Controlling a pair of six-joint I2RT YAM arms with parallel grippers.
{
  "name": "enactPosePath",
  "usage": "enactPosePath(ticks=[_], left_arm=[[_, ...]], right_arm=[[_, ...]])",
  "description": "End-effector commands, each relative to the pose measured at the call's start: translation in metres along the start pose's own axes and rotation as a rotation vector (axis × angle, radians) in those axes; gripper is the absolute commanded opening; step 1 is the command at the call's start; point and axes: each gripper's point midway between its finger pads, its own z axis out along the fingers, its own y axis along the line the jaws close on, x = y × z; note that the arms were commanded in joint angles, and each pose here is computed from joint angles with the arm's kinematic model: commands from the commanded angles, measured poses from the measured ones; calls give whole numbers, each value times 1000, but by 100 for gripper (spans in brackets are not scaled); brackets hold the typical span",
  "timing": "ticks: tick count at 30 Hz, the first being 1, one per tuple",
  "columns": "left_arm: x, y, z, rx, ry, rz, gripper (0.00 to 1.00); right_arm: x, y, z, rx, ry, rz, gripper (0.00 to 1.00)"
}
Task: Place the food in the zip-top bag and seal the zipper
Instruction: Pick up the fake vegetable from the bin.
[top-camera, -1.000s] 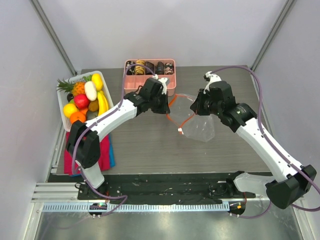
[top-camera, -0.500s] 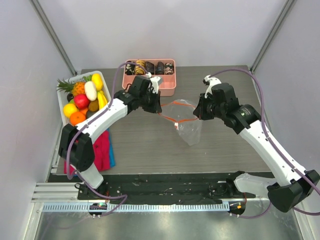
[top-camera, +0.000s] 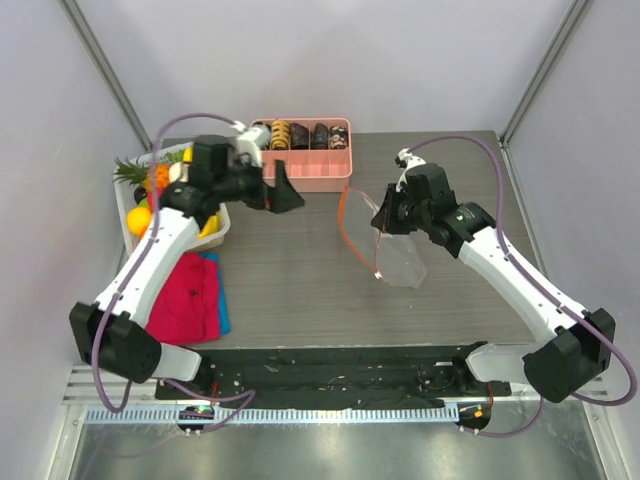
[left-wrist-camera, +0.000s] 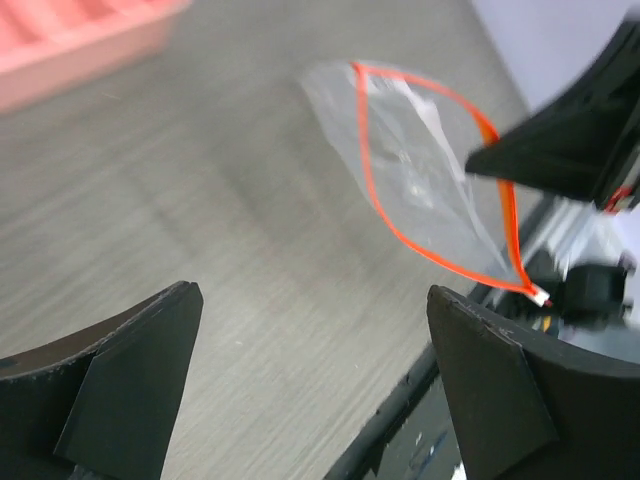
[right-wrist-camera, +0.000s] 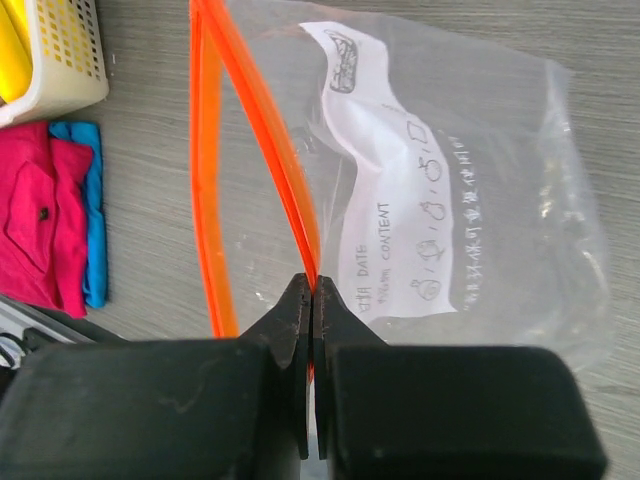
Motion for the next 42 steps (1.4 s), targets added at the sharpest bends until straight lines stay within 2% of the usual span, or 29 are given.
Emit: enactPosePath(ticks=[1, 2, 6, 8, 9, 11, 12, 13, 16, 20, 21, 34, 42], left_arm=[[-18, 28, -59, -60, -110, -121, 100], [-24, 56, -79, -124, -156, -181, 100], [-31, 111, -147, -296, -291, -232, 100], [-26, 141, -169, -414, -283, -263, 100], [-33, 160, -192, -512, -313, -275, 98], [-33, 192, -205, -619, -310, -322, 91], [-38, 209, -220, -723, -327, -327, 86], [-39, 218, -224, -763, -328, -329, 85], [-53, 243, -227, -828, -362, -323, 85], [-58, 275, -215, -897, -324, -391, 84], [-49, 291, -202, -901, -273, -422, 82], [-43, 338, -142, -976, -163, -413, 80], [-43, 349, -127, -975, -133, -410, 69]], right_arm=[[-16, 9, 6, -30, -62, 73, 1], [-13, 7, 9, -23, -57, 80, 1], [-12, 5, 16, -12, -54, 121, 1], [-13, 4, 20, -1, -54, 141, 1], [-13, 2, 24, 7, -52, 146, 1], [-13, 3, 30, 9, -46, 157, 1], [-13, 4, 32, 6, -43, 161, 1], [-12, 3, 36, 12, -35, 164, 1], [-13, -1, 43, 35, -35, 165, 1], [-17, -4, 47, 56, -42, 164, 1], [-16, -4, 48, 56, -40, 164, 1], [-14, -4, 49, 52, -33, 166, 1], [-13, -4, 50, 51, -26, 162, 1]])
